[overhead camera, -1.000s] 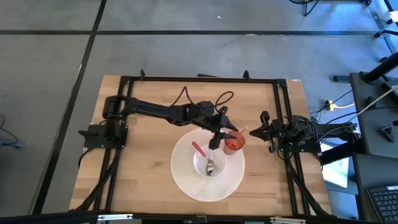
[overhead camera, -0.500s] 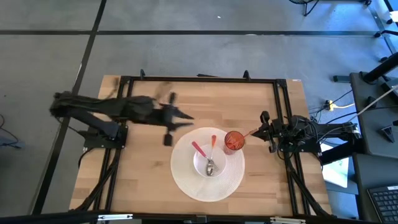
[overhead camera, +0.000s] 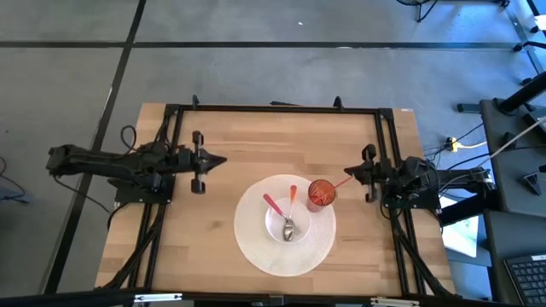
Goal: Pick & Place Utensil
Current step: Return to Home Position
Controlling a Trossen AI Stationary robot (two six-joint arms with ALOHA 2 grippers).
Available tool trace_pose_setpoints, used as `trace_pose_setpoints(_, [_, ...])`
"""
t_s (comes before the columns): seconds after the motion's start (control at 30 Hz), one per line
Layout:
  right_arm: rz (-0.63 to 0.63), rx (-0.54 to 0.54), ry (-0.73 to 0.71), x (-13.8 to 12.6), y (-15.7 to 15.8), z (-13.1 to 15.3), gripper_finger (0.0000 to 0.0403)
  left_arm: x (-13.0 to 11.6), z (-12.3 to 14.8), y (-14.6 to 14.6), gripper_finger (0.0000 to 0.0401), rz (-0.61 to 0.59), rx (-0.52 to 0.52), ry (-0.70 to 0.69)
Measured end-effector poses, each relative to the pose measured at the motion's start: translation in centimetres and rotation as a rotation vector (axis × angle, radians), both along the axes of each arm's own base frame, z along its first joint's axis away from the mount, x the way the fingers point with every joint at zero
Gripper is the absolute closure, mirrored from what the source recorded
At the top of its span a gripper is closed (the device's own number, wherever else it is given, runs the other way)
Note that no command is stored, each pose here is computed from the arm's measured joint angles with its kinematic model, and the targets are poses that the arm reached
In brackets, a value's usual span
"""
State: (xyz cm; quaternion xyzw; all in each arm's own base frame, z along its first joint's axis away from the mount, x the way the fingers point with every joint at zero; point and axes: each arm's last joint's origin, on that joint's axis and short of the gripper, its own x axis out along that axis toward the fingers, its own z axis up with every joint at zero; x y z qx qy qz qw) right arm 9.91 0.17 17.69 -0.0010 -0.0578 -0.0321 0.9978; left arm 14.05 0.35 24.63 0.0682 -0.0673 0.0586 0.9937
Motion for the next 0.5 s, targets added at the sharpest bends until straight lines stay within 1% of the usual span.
trace_pose_setpoints(0.17, [-0.016, 0.017, 0.076, 0.1, 0.0, -0.7, 0.0400, -0.9, -3.4, 0.3, 0.0399, -0.015, 0.011, 0.042])
trace_pose_setpoints(0.27, [-0.031, 0.028, 0.102, 0.1, -0.1, -1.0, 0.0401, -1.2, -4.2, 0.3, 0.0399, -0.038, 0.021, 0.036])
trace_pose_setpoints(0.4, [-0.026, 0.025, 0.111, 0.1, -0.1, -1.1, 0.0401, -1.5, -6.0, 0.1, 0.0399, -0.097, 0.113, 0.068])
trace_pose_setpoints(0.5, [-0.023, 0.025, 0.109, 0.1, -0.1, -1.1, 0.0401, -1.7, -7.1, 0.2, 0.0399, -0.073, 0.124, 0.073])
